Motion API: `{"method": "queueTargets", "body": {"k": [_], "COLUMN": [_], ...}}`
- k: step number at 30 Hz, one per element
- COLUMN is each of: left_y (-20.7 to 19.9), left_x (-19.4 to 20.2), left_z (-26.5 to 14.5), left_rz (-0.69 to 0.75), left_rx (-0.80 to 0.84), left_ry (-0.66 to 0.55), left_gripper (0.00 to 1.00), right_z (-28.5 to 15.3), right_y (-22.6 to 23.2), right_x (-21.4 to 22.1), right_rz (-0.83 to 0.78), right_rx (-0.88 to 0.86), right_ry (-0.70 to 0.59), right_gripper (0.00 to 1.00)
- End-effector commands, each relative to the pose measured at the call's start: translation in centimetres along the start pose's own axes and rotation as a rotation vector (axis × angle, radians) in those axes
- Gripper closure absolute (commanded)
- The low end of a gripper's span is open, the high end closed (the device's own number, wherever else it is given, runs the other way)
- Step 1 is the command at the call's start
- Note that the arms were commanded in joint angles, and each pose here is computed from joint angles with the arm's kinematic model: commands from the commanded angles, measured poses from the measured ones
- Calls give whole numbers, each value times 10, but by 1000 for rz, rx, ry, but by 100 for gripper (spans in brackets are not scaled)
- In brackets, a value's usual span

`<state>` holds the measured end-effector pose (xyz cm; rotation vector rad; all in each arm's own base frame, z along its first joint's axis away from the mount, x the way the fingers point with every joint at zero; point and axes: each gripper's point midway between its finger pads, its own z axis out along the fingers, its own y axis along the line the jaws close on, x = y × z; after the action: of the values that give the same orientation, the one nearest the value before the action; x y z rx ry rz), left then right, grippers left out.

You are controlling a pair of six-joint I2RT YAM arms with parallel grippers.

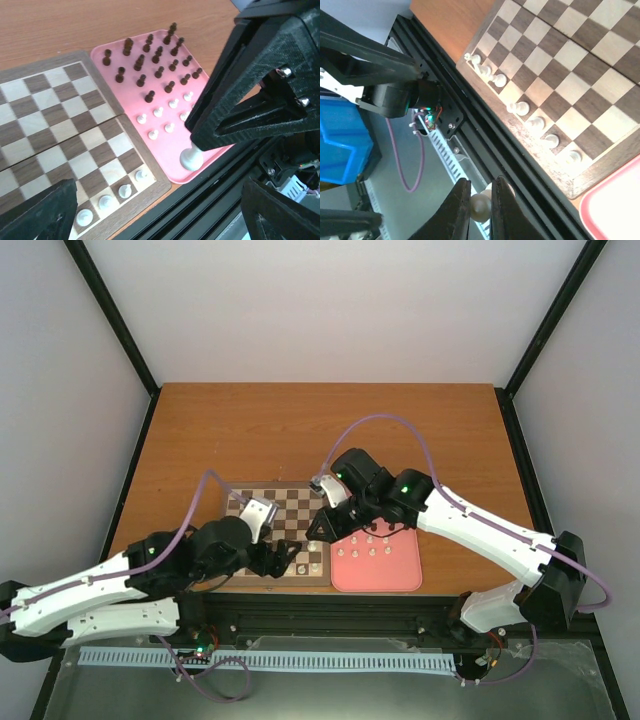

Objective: Set up the chess pieces on the board
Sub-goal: Adjust the chess piece, then place the chess piece on the chessboard.

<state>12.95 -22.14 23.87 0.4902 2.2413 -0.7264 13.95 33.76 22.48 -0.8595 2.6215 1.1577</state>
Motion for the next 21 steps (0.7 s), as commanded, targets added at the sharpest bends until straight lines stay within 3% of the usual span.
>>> {"method": "queueTargets", "body": {"k": [1,6,14,18,21], "left_y": [26,70,118,132,134], "left_x": [-18,-31,-42,-34,-31], "left_z": [-32,-77,-116,-119,-120], "left_rz": [-112,-262,-337,-362,-366], "left_rx": [-132,-345,-661,-688,-650], "left_ry": [-44,-118,-230,-282,-298], "left_gripper": [0,0,0,0,0], "right_z": [-5,3,45,80,93], "right_y": [-5,-26,-22,0,12], "right_x": [-12,-13,-12,-10,-21], "right_rz": [-75,-107,-257,-366,-373], "right_rx": [74,161,264,316,347], "right_ry": [-58,-75,-62,-55,-123], "right_gripper": [97,97,97,97,97]}}
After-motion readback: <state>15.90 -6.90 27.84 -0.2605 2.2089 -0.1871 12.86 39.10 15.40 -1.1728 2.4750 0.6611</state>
